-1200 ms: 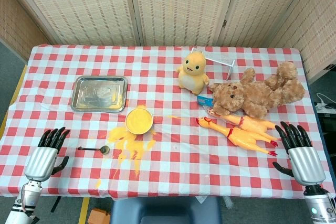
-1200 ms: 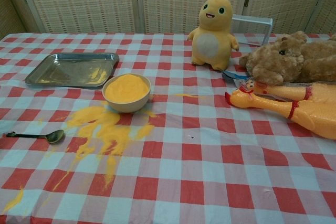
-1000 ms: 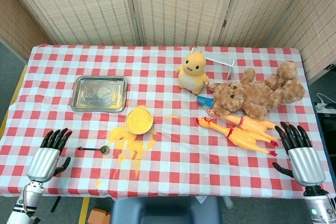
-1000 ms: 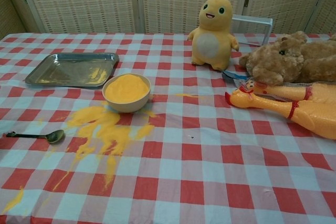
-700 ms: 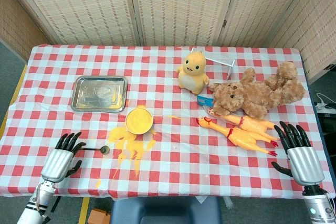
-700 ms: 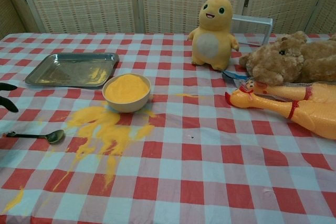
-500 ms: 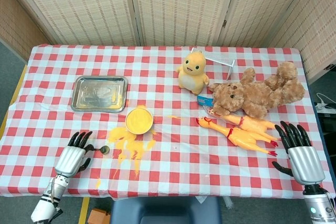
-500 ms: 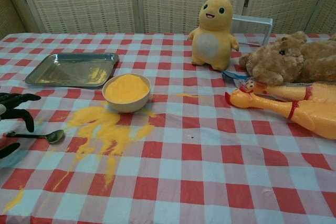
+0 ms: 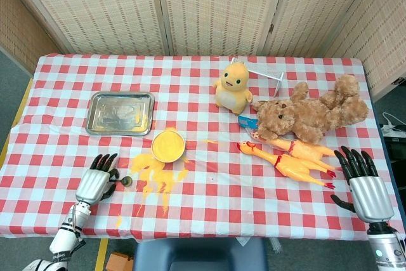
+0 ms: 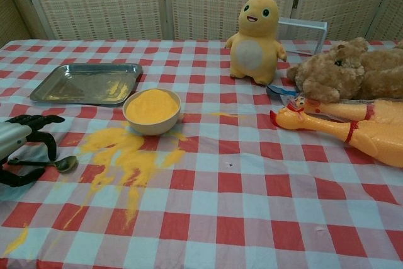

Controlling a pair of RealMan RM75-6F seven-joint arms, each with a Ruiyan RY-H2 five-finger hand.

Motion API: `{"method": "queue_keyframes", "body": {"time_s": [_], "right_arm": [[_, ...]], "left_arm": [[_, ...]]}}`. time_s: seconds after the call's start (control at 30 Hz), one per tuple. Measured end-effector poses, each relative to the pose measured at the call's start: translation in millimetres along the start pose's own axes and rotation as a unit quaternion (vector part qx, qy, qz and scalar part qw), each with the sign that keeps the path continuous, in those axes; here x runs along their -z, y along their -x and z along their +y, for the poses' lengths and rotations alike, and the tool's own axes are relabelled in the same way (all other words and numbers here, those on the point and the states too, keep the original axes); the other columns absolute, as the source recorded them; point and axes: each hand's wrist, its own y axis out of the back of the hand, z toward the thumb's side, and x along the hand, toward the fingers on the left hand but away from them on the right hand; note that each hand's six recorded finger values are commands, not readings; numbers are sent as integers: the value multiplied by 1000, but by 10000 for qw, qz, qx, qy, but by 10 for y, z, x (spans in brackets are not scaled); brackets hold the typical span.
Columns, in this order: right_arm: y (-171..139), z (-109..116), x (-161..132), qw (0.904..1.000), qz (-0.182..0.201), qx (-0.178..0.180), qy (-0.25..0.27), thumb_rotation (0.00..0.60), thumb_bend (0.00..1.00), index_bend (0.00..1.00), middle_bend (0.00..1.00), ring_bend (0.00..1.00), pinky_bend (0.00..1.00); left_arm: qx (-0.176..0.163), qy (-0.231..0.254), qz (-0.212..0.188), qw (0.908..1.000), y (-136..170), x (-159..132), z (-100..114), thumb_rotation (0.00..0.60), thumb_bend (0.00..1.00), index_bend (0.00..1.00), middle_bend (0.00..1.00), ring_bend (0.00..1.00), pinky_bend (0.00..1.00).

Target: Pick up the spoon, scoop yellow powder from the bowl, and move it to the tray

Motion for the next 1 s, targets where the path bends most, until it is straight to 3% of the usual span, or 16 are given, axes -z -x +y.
{"method": "queue_keyframes", "body": {"time_s": [1.0], "right_arm": [[12, -28, 8, 10000, -52, -63, -42, 600, 18, 0, 0, 0, 0]], "left_arm": [[-129, 149, -88, 9998, -34, -10, 30, 600, 431, 560, 18, 0, 62]]}}
